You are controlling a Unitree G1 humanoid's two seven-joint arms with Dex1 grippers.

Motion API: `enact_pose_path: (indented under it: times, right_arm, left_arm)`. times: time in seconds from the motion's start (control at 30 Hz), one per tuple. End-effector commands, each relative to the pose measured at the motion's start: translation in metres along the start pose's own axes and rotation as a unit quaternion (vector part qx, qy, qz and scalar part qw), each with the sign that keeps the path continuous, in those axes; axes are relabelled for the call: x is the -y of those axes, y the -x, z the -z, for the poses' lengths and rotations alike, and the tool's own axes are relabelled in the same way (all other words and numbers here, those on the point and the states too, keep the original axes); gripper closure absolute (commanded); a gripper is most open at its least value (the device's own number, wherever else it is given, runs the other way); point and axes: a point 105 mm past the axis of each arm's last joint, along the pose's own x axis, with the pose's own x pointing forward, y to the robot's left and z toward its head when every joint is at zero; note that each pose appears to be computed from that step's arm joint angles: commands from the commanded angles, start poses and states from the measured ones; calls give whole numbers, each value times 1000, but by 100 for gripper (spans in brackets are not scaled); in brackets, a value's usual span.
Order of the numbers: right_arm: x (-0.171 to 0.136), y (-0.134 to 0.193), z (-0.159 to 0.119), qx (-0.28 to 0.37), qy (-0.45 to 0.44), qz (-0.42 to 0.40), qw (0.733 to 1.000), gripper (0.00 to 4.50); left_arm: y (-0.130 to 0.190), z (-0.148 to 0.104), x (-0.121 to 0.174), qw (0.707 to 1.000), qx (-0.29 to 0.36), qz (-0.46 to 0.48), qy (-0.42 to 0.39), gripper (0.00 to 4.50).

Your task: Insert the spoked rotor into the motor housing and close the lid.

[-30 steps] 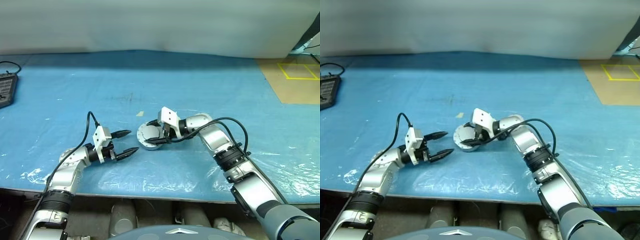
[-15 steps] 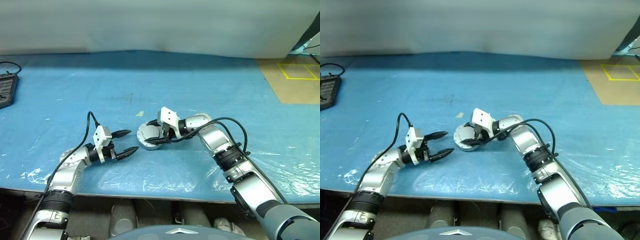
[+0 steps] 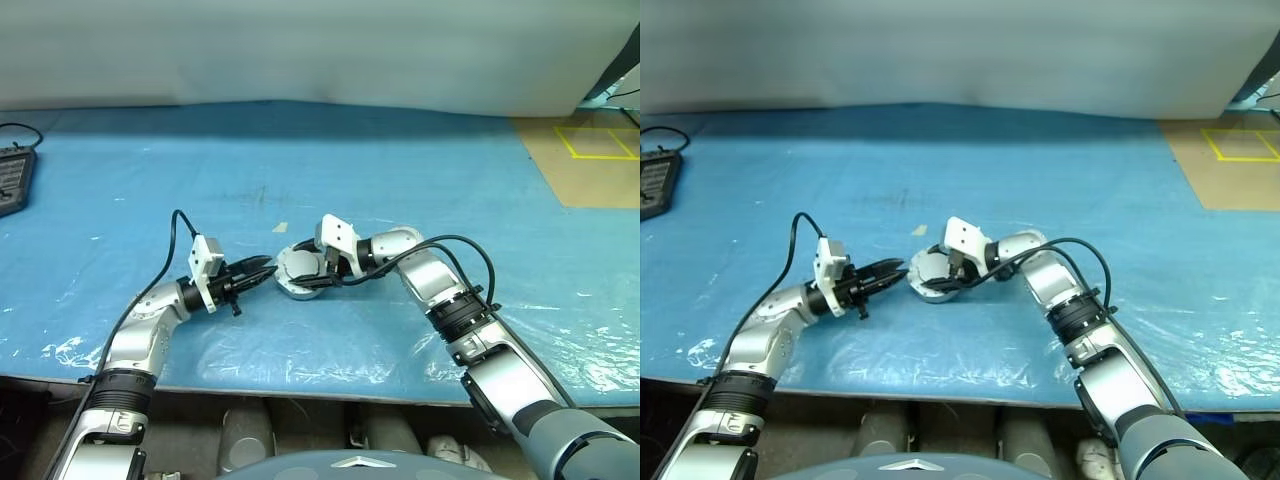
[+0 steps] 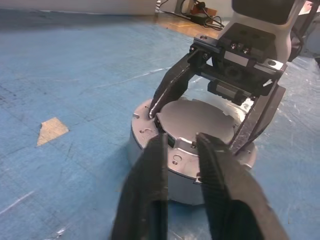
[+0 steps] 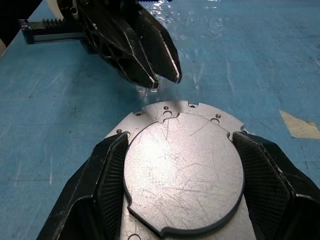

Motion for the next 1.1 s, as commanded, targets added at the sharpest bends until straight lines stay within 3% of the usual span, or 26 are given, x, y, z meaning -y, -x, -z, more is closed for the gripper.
enact_pose_path:
  times: [0.03,0.47,0.8,0.83,0.9,1.1]
  right_arm:
    - [-3,4,42,-72,-39,16,997,152]
    - [-3,6,39,-66,-39,18,997,152]
    - [-8,12,27,-42,-48,-1,998,152]
    - [-8,14,26,-41,-46,-3,998,77]
    - [-6,19,19,-27,-41,6,999,15]
    - [-8,40,-12,36,-48,12,998,2]
  left_arm:
    - [-2,-9,3,1000,4,16,-18,444]
    - [-9,16,6,998,-47,15,-34,444]
    - [-10,20,7,998,-53,14,-44,444]
    - [-10,20,7,998,-53,14,-45,450]
    - [-10,20,6,997,-53,13,-46,450]
    - [-8,20,5,997,-54,9,-46,450]
